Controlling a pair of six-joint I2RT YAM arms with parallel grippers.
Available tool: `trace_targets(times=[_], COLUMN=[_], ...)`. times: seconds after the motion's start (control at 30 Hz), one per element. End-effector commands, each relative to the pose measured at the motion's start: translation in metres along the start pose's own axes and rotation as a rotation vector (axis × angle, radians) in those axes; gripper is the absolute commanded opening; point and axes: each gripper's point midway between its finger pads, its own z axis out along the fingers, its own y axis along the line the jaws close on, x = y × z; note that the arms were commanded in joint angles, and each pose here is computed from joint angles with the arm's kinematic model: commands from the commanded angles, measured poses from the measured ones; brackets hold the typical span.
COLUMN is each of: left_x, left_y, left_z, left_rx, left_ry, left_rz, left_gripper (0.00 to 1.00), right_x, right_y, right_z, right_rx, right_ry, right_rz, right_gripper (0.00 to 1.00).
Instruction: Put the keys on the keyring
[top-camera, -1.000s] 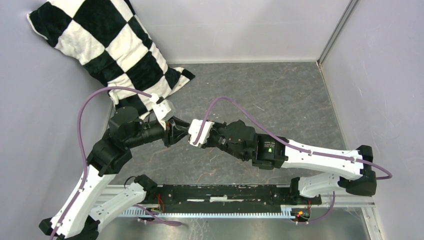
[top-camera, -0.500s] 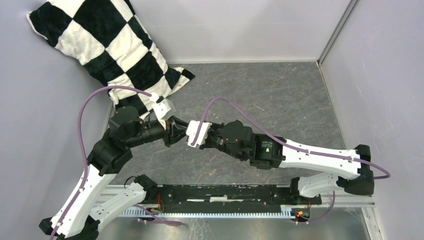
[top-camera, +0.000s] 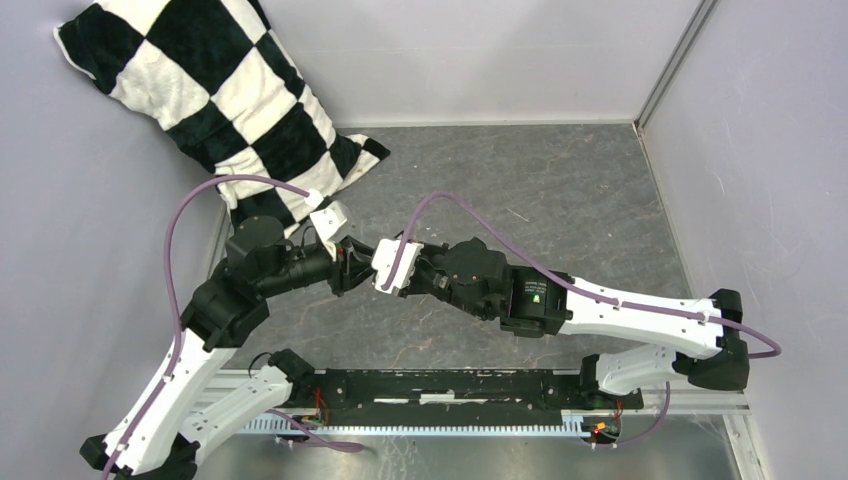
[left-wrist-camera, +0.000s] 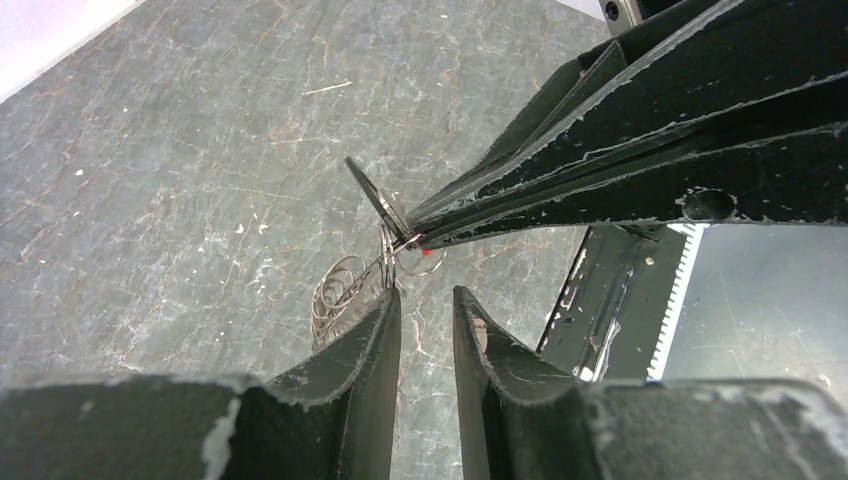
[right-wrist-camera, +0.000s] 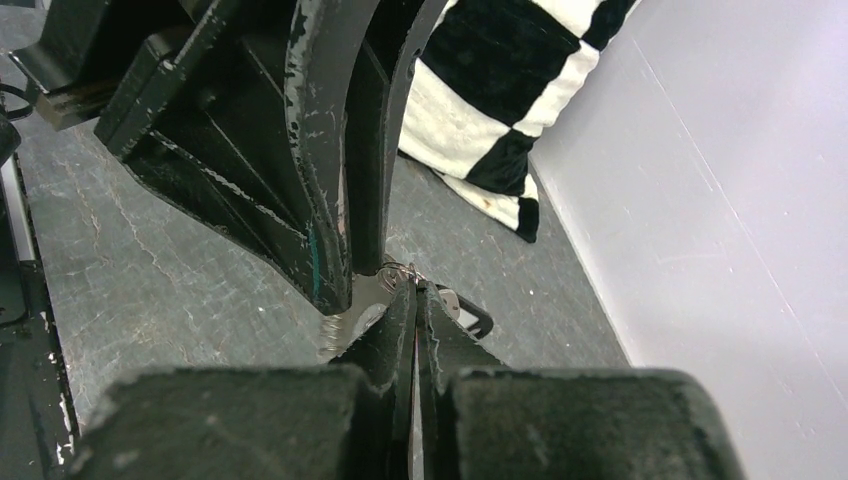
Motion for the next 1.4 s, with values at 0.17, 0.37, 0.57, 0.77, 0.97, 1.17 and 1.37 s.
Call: trace_targets(times=[0.17, 0.37, 0.57, 0.77, 0.97, 1.17, 1.37], left_x=[-0.011, -0.01, -0.009, -0.007, -0.006, 0.001, -0.002], left_y=[0.003, 0.008, 0.011, 0.013, 0.011, -0.005, -0.003], left_z=[0.001, -0.002, -0.005, -0.005, -0.011, -0.017, -0.02], left_rx=[-0.022, -0.051, -0.076, -0.075, -0.066, 0.034, 0.028], left_ry=[-0.04, -0.044, -0.037, -0.029, -0.016, 0.016, 0.024], left_rz=[-0.003, 0.011, 0.033, 0.069, 0.116, 0.209, 0.264], left_gripper=[0.31, 0.31, 0.42, 0.43, 0.44, 0.42, 0.41], right_x=[-0.03, -0.03, -0.028, -0.029, -0.027, -0.026, -0.027], right_y=[-0.011, -0.01, -0.01, -0.009, -0.01, -0.009, -0.008], right_z=[-0.002, -0.002, -0.002, -0.002, -0.003, -0.003, -0.004], right_rx=[0.015, 0.009, 0.01, 0.007, 0.011, 0.005, -0.001], right_ry=[-0.087, -0.088, -0.082, -0.087, -0.083, -0.081, -0.081], right_rz=[0.032, 0.033, 0.031, 0.032, 0.029, 0.024, 0.024], right_gripper=[0.01, 0.01, 0.01, 0.01, 0.01, 0.0, 0.01])
